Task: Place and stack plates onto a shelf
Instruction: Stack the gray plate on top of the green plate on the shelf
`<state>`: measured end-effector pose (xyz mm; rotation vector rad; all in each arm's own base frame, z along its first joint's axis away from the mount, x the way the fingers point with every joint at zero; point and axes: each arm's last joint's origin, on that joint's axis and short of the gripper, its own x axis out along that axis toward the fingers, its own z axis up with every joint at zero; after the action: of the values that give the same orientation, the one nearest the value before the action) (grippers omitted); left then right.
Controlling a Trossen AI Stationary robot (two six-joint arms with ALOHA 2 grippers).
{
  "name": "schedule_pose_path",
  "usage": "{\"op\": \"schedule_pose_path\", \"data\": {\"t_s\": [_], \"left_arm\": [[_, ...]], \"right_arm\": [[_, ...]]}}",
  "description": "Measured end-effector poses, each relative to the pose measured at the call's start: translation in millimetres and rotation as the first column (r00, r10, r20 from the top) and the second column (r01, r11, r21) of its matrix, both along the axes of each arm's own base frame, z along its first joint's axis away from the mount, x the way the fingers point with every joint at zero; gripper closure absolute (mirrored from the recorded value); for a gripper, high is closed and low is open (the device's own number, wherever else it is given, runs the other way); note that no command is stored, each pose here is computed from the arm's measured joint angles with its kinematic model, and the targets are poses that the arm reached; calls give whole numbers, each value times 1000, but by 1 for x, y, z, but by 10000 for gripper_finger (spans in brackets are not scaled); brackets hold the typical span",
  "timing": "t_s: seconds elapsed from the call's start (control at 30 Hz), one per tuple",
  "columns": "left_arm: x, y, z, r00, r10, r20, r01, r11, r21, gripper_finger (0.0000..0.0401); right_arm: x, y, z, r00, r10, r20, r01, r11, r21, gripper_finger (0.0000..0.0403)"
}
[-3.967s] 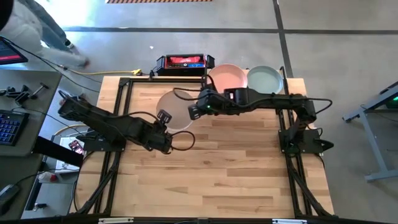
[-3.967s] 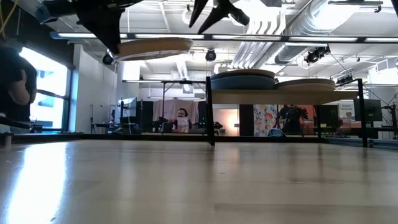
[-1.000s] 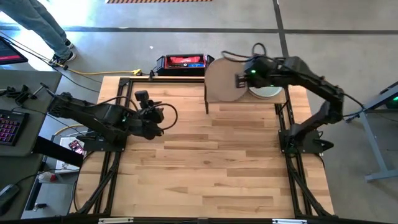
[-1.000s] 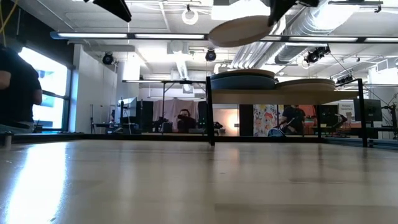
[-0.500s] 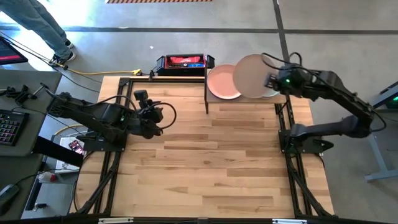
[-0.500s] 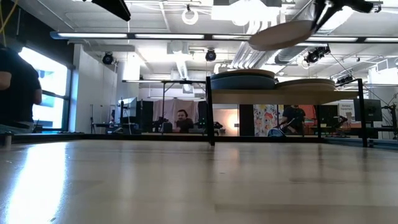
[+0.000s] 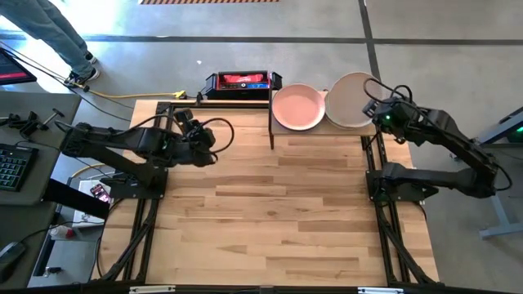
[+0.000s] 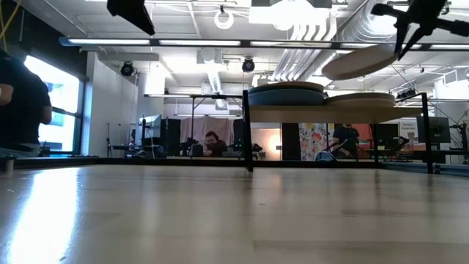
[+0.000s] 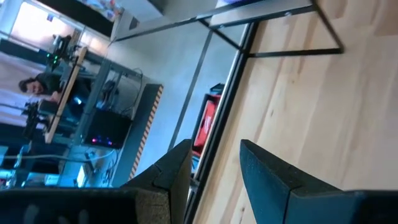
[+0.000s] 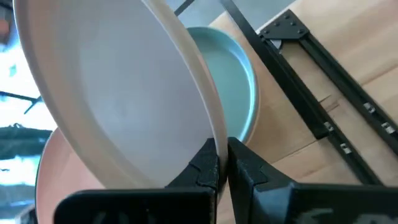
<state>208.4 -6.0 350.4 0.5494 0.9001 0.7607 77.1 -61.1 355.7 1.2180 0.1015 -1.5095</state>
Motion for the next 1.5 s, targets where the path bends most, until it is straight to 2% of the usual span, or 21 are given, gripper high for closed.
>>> {"op": "schedule_pose_path", "data": {"t_s": [0.3, 0.5, 0.77, 0.93, 1.23, 1.5], "left_arm": [[0, 12, 0, 998, 57, -1, -57, 998, -1, 274], [0, 16, 0, 998, 70, -9, -70, 998, 0, 274], [0, 20, -1, 997, 69, -24, -69, 997, -18, 274], [0, 21, -2, 998, 53, -28, -55, 997, -58, 274], [0, 22, -2, 998, 57, -28, -58, 996, -60, 274], [0, 22, -2, 998, 56, -28, -58, 997, -60, 274]], "right_arm": [[5, -13, -26, 986, -148, 71, 147, 989, 15, 403], [12, -21, -38, 960, -224, 169, 222, 975, 32, 403], [23, -29, -52, 945, -288, 154, 275, 956, 97, 403], [32, -36, -57, 941, -310, 135, 296, 948, 117, 403], [35, -37, -59, 943, -306, 128, 290, 948, 130, 400], [35, -37, -59, 944, -304, 128, 287, 949, 132, 362]]}}
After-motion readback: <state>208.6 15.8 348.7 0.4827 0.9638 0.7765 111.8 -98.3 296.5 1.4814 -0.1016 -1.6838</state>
